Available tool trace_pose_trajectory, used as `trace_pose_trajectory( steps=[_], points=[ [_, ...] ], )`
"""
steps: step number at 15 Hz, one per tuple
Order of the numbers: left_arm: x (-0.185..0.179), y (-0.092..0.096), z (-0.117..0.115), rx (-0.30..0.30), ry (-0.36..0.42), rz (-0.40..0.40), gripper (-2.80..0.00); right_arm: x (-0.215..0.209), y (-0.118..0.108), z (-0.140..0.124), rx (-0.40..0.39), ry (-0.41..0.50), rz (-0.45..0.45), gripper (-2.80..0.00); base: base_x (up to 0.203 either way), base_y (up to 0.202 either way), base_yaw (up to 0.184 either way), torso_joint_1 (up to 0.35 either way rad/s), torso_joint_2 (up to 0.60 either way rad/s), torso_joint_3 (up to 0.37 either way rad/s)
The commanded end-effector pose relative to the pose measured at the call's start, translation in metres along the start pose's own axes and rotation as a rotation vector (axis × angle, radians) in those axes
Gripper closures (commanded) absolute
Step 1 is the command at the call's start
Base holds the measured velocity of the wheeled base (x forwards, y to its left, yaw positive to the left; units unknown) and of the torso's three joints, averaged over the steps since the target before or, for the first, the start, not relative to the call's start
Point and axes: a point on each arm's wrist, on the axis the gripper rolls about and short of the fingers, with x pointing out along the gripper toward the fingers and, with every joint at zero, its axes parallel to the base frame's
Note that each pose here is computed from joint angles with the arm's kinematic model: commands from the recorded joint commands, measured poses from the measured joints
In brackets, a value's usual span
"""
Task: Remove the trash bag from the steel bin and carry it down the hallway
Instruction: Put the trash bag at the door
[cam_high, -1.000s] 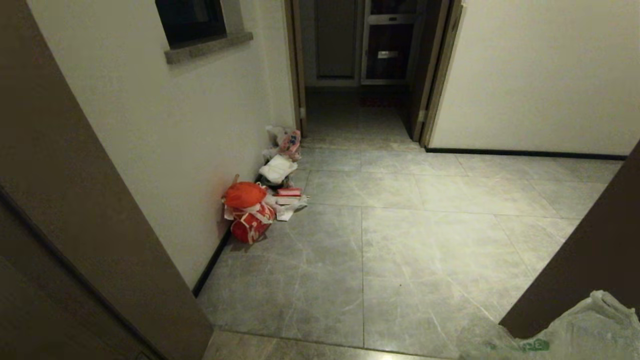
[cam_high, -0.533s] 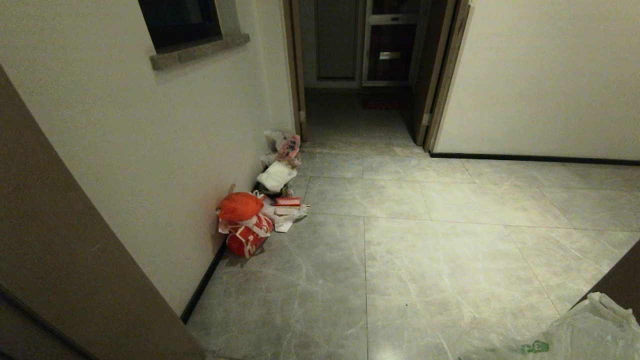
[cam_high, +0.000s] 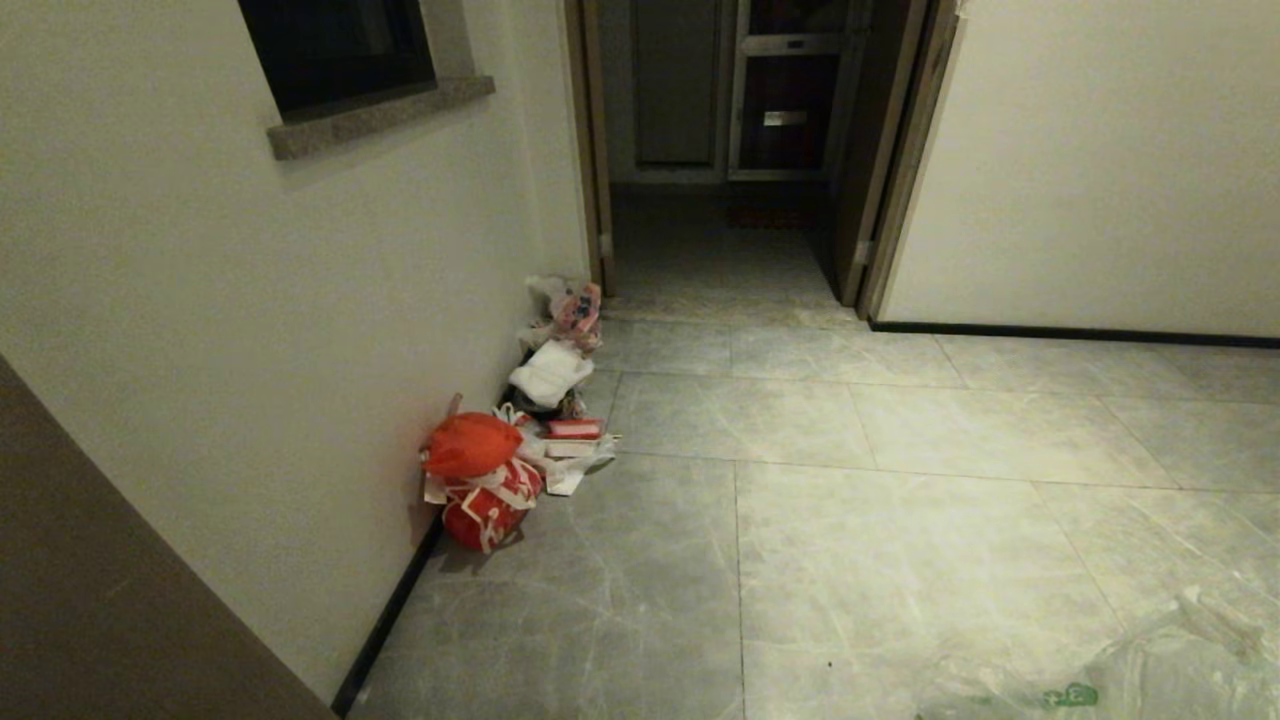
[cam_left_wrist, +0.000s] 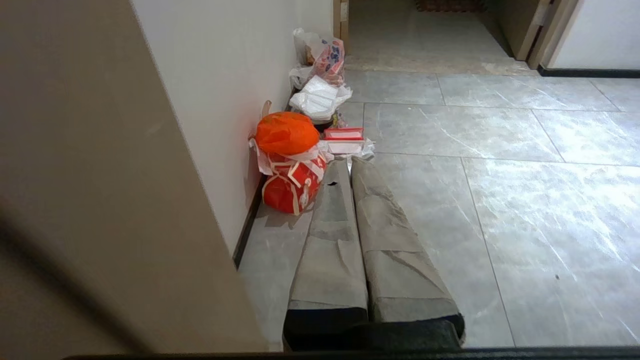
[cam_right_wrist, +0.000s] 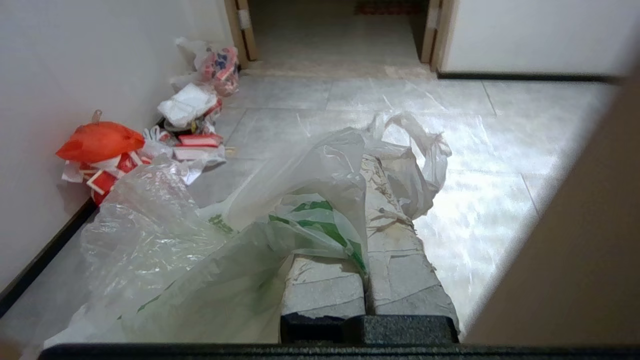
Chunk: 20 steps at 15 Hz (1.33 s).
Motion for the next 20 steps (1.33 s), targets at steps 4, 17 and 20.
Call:
trace_pose_trajectory(
  steps=[4,17,20],
  points=[
    [0.0002,0.0,-0.0003,0.001,0.002,0.0,0.0,0.001,0.0,-0.0037,0.0,0.014,0.0,0.0,0.194,0.0,0.002,0.004,0.0,0.001],
    [0.0002,0.0,-0.0004,0.001,0.003,0.0,0.0,0.001,0.0,-0.0037,0.001,0.014,0.0,0.0,0.195,0.0,0.001,0.001,0.0,0.004],
    [0.0002,0.0,-0.0004,0.001,0.003,0.0,0.0,0.001,0.0,-0.0037,0.001,0.014,0.0,0.0,0.194,0.0,-0.001,0.001,0.01,0.004]
  ],
)
